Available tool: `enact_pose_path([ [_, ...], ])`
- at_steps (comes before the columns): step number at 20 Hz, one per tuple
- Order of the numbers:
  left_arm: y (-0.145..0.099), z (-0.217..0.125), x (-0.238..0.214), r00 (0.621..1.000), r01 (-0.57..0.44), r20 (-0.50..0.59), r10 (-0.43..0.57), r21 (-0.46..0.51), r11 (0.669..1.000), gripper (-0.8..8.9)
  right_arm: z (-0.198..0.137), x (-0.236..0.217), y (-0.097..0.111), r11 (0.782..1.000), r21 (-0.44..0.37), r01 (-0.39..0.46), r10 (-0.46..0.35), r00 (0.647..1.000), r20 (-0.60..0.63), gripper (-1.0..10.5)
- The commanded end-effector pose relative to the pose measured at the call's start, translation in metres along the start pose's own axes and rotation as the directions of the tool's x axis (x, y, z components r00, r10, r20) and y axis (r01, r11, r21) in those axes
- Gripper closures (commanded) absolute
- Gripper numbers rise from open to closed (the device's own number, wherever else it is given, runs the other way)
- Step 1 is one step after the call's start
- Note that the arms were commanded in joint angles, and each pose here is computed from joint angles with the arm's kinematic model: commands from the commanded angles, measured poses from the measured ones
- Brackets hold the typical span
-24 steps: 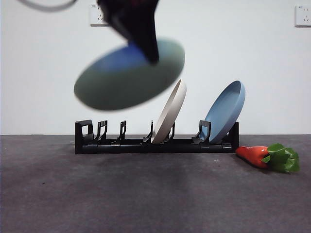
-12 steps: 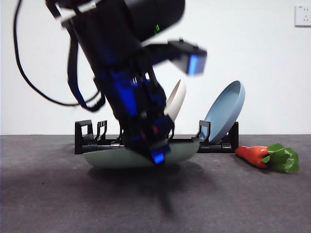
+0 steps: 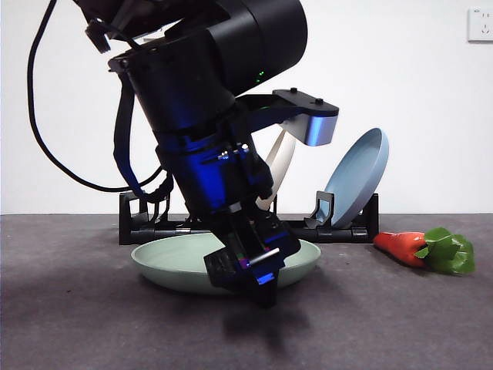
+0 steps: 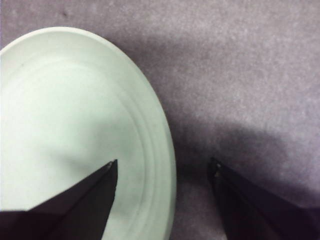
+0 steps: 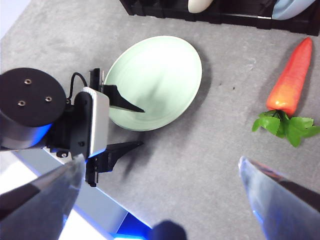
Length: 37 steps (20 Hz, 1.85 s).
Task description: Take the green plate from the plate rack,put the plate on the table,take the carrot from the table,put the carrot in the plate
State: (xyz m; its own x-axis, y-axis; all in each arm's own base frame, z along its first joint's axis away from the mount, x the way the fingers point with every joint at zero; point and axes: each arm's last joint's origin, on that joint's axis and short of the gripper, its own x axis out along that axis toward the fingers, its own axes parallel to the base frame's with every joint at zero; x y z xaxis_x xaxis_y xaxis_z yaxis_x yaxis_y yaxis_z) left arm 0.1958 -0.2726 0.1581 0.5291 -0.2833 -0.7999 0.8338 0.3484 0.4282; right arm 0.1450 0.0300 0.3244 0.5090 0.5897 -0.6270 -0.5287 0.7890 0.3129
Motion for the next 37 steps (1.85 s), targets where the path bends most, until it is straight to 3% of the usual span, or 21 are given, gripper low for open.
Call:
enact_pose_path([
  [1, 0.002, 0.004, -0.012, 0.999, -0.009, 0.04, 0.012, -0.057, 0.998, 4.99, 0.004, 0.004, -0.003, 1.0, -0.002, 0.025, -0.025, 1.0, 0.003, 3.2],
  [4, 0.015, 0.015, -0.049, 0.991, -0.017, 0.129, 0.041, -0.183, 0.983, 4.99, 0.015, 0.017, -0.016, 0.993, 0.009, 0.116, -0.116, 0.993, 0.013, 3.2],
  [7, 0.029, 0.024, -0.104, 0.964, 0.01, 0.256, 0.073, -0.31, 0.951, 4.99, 0.028, 0.046, -0.036, 0.991, 0.04, 0.131, -0.132, 0.991, 0.001, 3.2],
  [10, 0.04, 0.023, -0.161, 0.903, 0.108, 0.422, 0.081, -0.405, 0.908, 4.99, 0.034, 0.084, -0.062, 0.986, 0.078, 0.15, -0.146, 0.987, -0.06, 3.2],
  [13, 0.049, 0.01, -0.208, 0.829, 0.201, 0.55, 0.101, -0.462, 0.864, 4.99, 0.033, 0.126, -0.089, 0.964, 0.079, 0.252, -0.241, 0.962, -0.131, 3.2],
  [17, 0.053, -0.011, -0.244, 0.784, 0.245, 0.609, 0.117, -0.478, 0.844, 4.99, 0.026, 0.164, -0.113, 0.953, 0.083, 0.292, -0.274, 0.945, -0.176, 3.2],
  [20, 0.053, -0.019, -0.254, 0.775, 0.279, 0.621, 0.117, -0.502, 0.819, 4.99, 0.02, 0.184, -0.121, 0.945, 0.072, 0.319, -0.299, 0.932, -0.207, 3.2],
  [23, 0.052, -0.02, -0.255, 0.778, 0.283, 0.619, 0.108, -0.499, 0.819, 4.99, 0.015, 0.199, -0.125, 0.944, 0.061, 0.325, -0.304, 0.926, -0.225, 3.2],
  [28, 0.051, -0.02, -0.255, 0.78, 0.297, 0.617, 0.102, -0.509, 0.808, 4.99, 0.01, 0.215, -0.127, 0.94, 0.046, 0.337, -0.317, 0.918, -0.239, 5.7],
  [33, 0.051, -0.02, -0.255, 0.781, 0.297, 0.616, 0.102, -0.51, 0.807, 4.99, 0.009, 0.216, -0.128, 0.942, 0.049, 0.333, -0.312, 0.919, -0.241, 9.7],
  [37, 0.051, -0.02, -0.255, 0.782, 0.292, 0.614, 0.106, -0.512, 0.808, 4.99, 0.01, 0.213, -0.126, 0.943, 0.057, 0.328, -0.305, 0.92, -0.245, 9.6],
])
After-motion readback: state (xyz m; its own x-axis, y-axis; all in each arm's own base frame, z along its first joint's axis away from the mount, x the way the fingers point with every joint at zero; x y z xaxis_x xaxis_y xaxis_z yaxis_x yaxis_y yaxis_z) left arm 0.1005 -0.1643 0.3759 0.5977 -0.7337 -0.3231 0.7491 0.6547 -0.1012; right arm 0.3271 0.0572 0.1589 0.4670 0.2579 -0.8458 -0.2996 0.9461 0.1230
